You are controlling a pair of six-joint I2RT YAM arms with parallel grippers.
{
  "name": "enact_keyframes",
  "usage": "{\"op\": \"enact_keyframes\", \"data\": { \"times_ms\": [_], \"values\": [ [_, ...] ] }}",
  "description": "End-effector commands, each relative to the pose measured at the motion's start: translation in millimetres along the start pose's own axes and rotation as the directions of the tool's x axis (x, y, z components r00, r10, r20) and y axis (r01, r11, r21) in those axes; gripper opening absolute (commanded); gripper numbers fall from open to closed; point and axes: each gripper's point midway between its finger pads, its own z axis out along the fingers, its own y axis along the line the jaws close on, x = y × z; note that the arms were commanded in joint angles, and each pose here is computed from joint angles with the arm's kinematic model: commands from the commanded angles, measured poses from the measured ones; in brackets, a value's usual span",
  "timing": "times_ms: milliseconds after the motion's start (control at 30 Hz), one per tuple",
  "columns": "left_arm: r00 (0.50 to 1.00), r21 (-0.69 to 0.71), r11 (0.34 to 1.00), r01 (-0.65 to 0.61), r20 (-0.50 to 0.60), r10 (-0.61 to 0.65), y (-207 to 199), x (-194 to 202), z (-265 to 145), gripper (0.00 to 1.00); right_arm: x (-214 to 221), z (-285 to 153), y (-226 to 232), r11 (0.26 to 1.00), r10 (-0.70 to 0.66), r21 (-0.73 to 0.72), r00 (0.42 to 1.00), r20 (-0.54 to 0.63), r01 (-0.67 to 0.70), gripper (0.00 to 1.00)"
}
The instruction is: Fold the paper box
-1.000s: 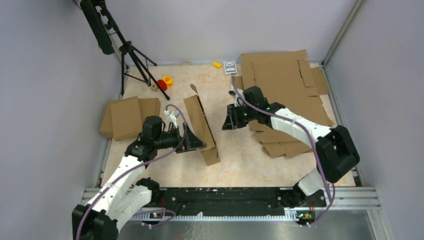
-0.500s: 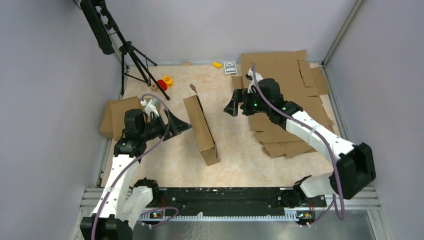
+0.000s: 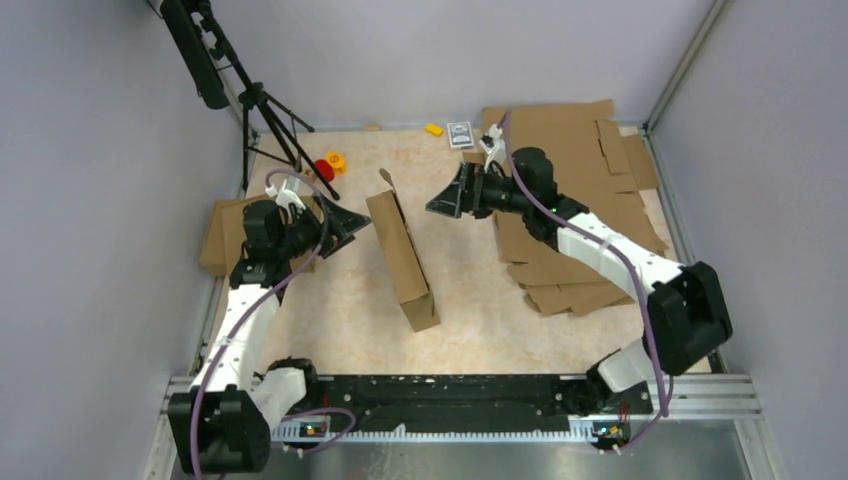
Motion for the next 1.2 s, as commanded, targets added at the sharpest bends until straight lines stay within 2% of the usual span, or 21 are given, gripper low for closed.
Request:
{"op": "enact_keyframes", "data": {
  "times_ms": [0, 67, 133, 267, 767, 1167],
  "values": [
    [1.0, 0.098, 0.995, 0.017, 0.024, -0.019, -22, -14, 7, 0.82, -12, 11, 41, 0.983, 0.022, -0.18, 1.0, -0.014, -0.024, 0.91],
    [1.0, 0.103, 0.995, 0.006, 0.02, -0.008, -25, -11, 11, 0.82, -6, 19, 45, 0.975, 0.035, -0.216, 0.999, -0.041, -0.043, 0.9],
    [1.0, 0.087, 0.996, 0.002, 0.013, -0.003, -24, -8, 16, 0.81, 2, 27, 45, 0.973, 0.047, -0.224, 0.996, -0.074, -0.063, 0.83],
    [0.999, 0.03, 0.999, 0.03, -0.027, -0.029, -10, 5, 25, 0.73, 17, 38, 44, 0.971, 0.05, -0.228, 0.991, -0.123, -0.077, 0.77],
    [0.987, 0.004, 0.998, 0.059, -0.152, -0.058, -1, 44, 49, 0.62, 45, 36, 39, 0.967, 0.047, -0.237, 0.981, -0.187, -0.091, 0.78],
    [0.973, 0.07, 0.992, 0.102, -0.213, -0.085, -33, 68, 53, 0.55, 55, 18, 48, 0.961, 0.036, -0.258, 0.973, -0.229, -0.097, 0.82]
  ]
}}
